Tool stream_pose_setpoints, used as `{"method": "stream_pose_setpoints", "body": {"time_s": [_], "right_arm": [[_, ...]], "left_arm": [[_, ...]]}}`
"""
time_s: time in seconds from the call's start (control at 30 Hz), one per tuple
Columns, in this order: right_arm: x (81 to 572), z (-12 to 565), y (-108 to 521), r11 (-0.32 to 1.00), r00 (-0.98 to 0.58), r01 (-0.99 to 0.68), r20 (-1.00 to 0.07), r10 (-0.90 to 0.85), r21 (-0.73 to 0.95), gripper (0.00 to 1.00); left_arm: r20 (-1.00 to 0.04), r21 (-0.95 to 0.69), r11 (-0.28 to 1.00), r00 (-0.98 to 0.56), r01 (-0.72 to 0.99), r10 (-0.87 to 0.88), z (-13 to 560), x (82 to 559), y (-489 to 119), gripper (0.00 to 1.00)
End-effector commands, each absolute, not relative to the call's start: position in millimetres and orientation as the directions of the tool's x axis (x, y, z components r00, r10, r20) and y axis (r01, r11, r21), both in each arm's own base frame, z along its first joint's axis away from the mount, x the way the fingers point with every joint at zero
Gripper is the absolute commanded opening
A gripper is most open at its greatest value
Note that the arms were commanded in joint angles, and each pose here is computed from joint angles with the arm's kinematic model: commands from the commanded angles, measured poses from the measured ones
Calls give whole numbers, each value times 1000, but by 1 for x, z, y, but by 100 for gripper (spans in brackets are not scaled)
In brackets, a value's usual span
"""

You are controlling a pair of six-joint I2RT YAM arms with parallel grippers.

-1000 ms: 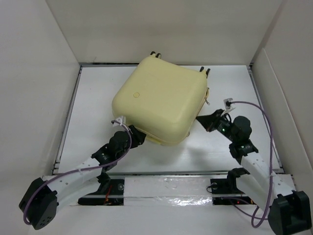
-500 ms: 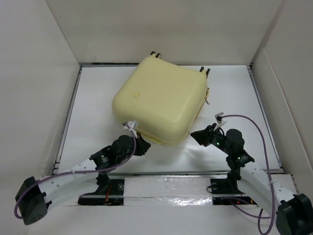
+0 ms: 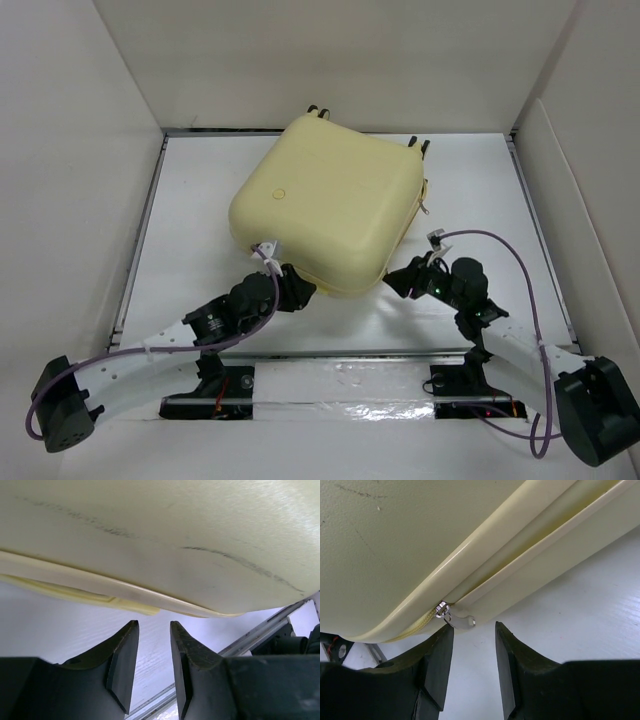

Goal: Pack the luggage

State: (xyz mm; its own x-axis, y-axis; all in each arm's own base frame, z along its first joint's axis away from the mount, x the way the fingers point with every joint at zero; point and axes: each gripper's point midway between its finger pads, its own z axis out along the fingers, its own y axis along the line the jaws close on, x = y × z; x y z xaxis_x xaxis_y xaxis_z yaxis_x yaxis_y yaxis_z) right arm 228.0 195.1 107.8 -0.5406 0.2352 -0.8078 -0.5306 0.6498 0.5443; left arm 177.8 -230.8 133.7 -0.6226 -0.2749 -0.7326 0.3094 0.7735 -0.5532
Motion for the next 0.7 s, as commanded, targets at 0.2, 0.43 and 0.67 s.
{"method": "stream_pose_setpoints", "body": {"time_s": [0.2, 0.43, 0.67], "right_arm": [[244, 151, 204, 632, -397, -628, -885, 243, 454, 42], [248, 156, 212, 613, -371, -672, -905, 208, 416, 23], [238, 161, 229, 544, -354, -742, -918, 179, 392, 4]], "left_arm": [[-754, -565, 746, -589, 352, -293, 154, 192, -238, 29], [-765, -571, 723, -573, 390, -294, 167, 198, -253, 29], [-762, -587, 689, -578, 425, -294, 174, 196, -262, 29]]}}
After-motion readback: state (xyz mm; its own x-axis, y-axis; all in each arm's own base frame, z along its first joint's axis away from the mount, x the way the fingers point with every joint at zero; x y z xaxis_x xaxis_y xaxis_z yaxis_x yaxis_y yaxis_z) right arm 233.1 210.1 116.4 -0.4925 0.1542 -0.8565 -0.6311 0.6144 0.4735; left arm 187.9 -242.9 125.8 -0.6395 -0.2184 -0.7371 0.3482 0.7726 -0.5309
